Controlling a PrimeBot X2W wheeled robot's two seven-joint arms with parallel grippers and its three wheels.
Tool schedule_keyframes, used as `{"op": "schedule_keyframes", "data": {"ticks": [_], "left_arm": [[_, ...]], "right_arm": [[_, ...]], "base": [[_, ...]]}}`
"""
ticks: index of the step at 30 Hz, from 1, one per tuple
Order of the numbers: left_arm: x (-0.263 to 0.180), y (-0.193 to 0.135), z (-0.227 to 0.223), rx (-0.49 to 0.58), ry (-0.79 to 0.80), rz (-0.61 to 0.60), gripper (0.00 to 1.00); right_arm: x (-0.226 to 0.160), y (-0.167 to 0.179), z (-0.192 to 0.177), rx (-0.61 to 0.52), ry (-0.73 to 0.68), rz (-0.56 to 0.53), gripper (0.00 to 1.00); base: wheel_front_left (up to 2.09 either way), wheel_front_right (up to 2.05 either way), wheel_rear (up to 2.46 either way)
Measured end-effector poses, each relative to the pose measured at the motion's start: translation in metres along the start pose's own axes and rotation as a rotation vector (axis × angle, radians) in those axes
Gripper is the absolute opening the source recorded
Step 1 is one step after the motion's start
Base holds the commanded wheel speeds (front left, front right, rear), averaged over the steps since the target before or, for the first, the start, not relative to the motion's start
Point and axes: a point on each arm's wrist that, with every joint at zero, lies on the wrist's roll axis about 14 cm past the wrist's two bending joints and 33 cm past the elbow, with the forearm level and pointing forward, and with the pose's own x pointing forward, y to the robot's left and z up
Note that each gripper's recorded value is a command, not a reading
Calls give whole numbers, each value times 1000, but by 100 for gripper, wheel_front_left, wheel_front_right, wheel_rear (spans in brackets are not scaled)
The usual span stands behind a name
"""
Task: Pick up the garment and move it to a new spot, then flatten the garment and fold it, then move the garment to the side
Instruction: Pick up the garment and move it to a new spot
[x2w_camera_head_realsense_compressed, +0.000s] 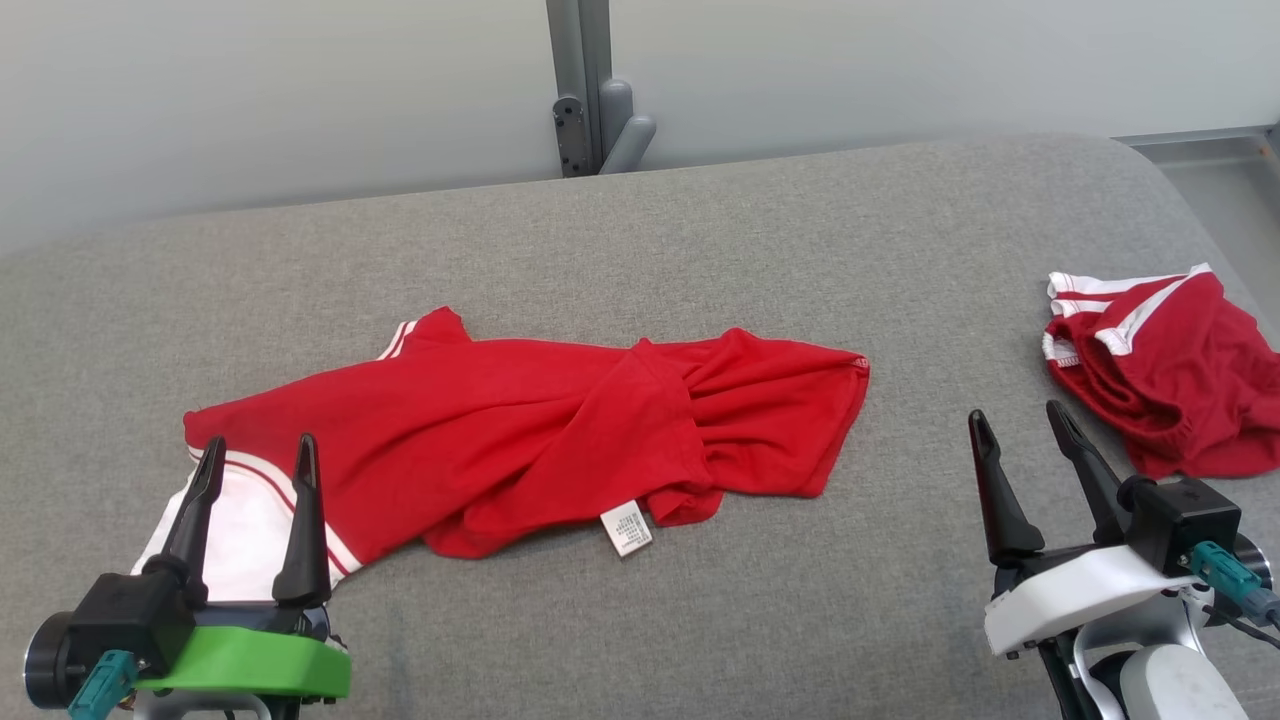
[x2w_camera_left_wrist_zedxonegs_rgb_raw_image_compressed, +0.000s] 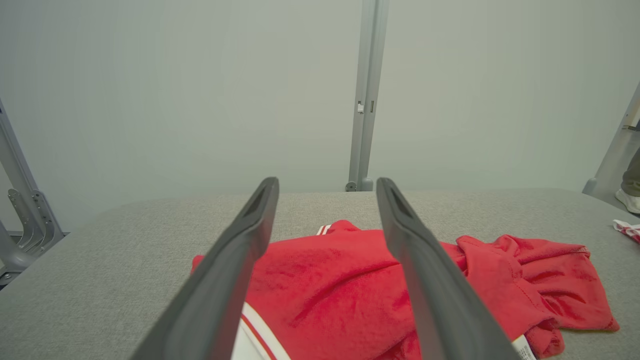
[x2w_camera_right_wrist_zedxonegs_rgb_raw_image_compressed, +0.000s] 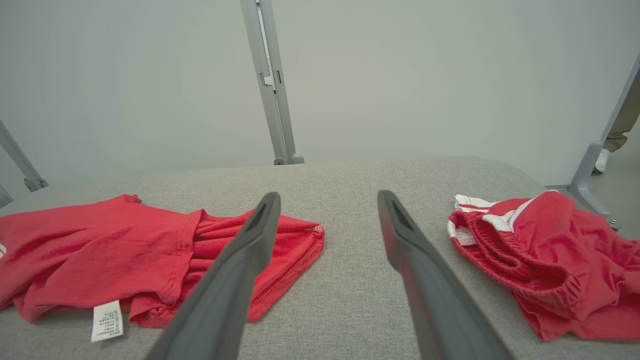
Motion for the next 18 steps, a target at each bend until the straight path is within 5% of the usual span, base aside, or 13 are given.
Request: {"op": "schedule_keyframes", "data": {"ticks": [18], "left_arm": [[-1, 2, -1, 11, 15, 4, 100]], "right_arm": [[-1, 0, 6, -5, -17, -8, 100]], "base": [[0, 0, 0]]}}
